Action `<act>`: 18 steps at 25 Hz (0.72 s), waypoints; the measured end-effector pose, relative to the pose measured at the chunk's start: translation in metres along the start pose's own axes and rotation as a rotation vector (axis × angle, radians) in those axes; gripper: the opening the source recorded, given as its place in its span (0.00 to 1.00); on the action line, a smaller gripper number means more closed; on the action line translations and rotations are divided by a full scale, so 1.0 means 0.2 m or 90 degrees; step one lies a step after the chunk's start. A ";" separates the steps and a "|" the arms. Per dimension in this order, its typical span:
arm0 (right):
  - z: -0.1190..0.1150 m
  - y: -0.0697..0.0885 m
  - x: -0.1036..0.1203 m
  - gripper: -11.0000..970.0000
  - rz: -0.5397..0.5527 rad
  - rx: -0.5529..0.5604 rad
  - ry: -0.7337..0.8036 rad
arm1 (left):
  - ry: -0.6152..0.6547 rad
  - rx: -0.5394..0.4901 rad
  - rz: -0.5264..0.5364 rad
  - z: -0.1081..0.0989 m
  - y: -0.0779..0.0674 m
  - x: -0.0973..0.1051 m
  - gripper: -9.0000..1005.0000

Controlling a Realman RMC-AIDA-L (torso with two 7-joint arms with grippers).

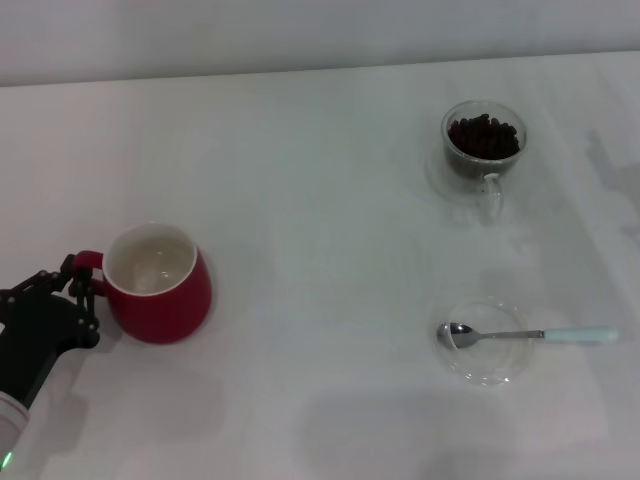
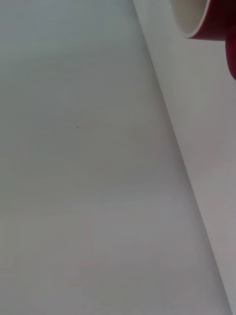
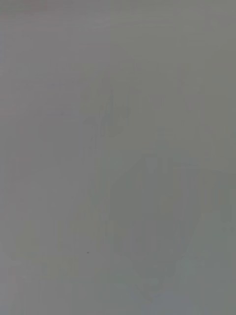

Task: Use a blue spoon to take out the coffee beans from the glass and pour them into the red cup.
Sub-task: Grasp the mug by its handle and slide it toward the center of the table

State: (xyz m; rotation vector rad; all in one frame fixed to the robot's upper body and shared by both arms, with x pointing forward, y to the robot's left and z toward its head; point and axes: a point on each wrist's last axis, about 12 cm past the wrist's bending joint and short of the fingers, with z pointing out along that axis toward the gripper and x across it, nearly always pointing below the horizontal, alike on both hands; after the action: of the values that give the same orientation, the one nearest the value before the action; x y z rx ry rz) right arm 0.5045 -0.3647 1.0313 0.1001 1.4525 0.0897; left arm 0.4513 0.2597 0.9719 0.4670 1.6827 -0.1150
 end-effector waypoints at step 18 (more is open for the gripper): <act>-0.01 0.00 0.00 0.89 -0.002 0.001 0.000 | 0.017 0.024 -0.011 0.06 -0.05 -0.02 0.09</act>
State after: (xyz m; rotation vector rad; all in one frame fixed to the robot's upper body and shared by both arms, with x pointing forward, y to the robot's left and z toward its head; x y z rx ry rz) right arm 0.5035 -0.3656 1.0311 0.0987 1.4531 0.0868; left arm 0.4593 0.2447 0.9706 0.4850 1.7126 -0.1544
